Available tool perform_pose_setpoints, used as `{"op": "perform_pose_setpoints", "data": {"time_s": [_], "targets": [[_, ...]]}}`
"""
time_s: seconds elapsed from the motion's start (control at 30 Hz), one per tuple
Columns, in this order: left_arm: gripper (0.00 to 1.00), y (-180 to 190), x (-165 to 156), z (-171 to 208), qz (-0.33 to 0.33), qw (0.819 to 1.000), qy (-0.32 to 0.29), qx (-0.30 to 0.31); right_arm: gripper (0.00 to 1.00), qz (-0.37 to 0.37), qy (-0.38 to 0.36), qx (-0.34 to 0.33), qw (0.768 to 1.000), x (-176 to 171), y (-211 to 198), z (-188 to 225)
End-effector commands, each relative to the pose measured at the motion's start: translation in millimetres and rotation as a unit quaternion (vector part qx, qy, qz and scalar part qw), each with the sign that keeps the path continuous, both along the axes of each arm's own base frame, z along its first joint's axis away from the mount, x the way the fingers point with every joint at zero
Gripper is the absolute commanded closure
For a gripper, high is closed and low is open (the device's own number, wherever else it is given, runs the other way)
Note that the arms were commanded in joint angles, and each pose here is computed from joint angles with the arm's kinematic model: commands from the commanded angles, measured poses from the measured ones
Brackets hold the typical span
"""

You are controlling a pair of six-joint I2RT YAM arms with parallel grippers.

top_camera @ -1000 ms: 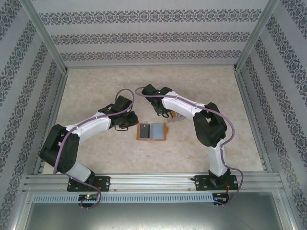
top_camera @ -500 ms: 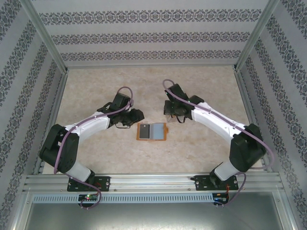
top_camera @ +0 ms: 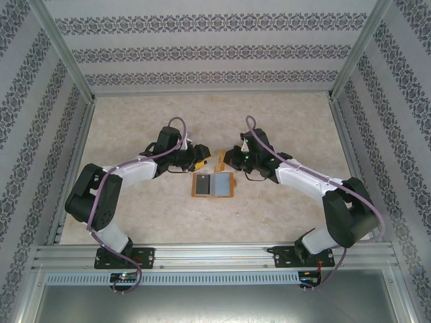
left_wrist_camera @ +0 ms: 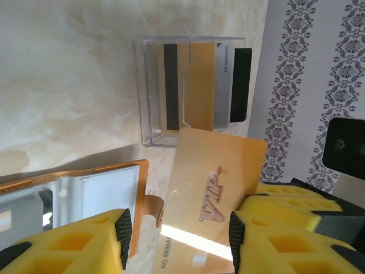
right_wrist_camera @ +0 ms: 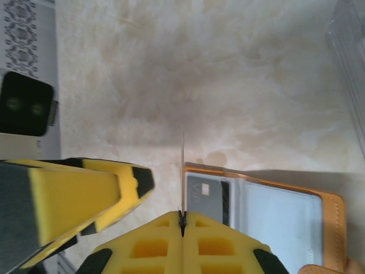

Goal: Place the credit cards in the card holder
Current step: Insert the credit card into the card slot.

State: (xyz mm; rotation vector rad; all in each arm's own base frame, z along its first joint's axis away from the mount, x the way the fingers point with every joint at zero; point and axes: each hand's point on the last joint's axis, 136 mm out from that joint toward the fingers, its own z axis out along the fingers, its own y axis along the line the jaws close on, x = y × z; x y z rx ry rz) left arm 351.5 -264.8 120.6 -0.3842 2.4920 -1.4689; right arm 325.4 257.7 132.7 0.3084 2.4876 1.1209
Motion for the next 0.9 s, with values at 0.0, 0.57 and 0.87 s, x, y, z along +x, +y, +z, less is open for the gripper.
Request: {"op": "perform_pose_setpoints", "data": {"time_s": [0.0,0.57,0.87], "targets": [[0.49,-2.2,5.9,12.4,-0.005,0.999,-0.012,-0.033,0.99,0.011,-0.024,0.064,0.998,2.3,9.0,28.4],[0.92,-6.6,4.1,24.8,-0.016,0.997,-0.030,-0.069,0.97,0.023,0.004,0.097,0.995,4.6,13.4,14.1],[1.00,-3.7,-2.1,29.9,-0.020,0.997,-0.039,-0.063,0.83,0.022,0.029,0.085,0.996,3.8,12.7,-3.4]]}}
